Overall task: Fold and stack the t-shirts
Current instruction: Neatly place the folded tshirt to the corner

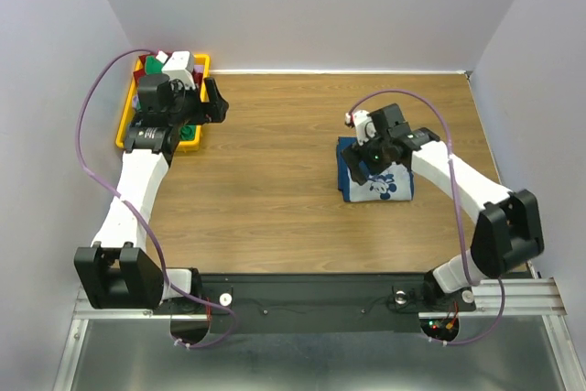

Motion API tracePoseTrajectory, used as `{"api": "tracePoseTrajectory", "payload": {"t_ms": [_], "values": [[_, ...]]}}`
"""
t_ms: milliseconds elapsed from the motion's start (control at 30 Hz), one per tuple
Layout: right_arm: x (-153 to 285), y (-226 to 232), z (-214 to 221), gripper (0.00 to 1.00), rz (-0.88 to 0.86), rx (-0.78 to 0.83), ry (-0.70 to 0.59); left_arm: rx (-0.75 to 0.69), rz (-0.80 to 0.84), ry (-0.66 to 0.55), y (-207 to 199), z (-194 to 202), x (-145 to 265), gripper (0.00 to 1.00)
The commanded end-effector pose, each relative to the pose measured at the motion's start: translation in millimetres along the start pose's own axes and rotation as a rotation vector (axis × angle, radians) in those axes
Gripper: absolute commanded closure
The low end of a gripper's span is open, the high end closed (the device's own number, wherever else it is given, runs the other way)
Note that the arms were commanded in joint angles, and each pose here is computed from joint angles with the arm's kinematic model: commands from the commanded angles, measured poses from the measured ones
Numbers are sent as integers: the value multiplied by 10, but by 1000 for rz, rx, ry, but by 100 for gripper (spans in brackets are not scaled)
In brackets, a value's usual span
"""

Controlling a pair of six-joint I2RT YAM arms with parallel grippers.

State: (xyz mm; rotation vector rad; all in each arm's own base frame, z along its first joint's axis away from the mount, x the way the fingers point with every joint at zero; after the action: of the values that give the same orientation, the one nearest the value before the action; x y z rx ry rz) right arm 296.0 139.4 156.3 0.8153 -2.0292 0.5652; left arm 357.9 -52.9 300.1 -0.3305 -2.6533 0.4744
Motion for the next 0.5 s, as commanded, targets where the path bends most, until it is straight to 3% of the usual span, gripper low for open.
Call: {"api": "tracePoseTrajectory", "payload": {"t_ms": [0, 233, 467], "values": [[107, 90, -5, 7, 31, -200, -8, -54, 44, -155, -137, -269, 180, 1], [-251, -45, 403, 15, 151, -417, 164, -14, -18, -139, -49, -246, 92, 2], [-527, -297, 615, 18, 241, -486, 227, -31, -13, -135, -45, -209, 118, 1]]}}
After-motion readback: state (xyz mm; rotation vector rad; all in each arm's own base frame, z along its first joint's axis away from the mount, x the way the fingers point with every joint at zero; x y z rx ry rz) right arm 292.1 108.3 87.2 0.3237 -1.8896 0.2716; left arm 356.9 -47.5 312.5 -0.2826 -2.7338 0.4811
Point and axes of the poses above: each gripper's point midway between its finger pads, its own x axis back along the fingers, its own y axis along the line the jaws close on, z = x × y, the point moved 5 cm from there along x, back along the fingers, and after that the axes turned 9 degrees about x, right-handed, at the moved point
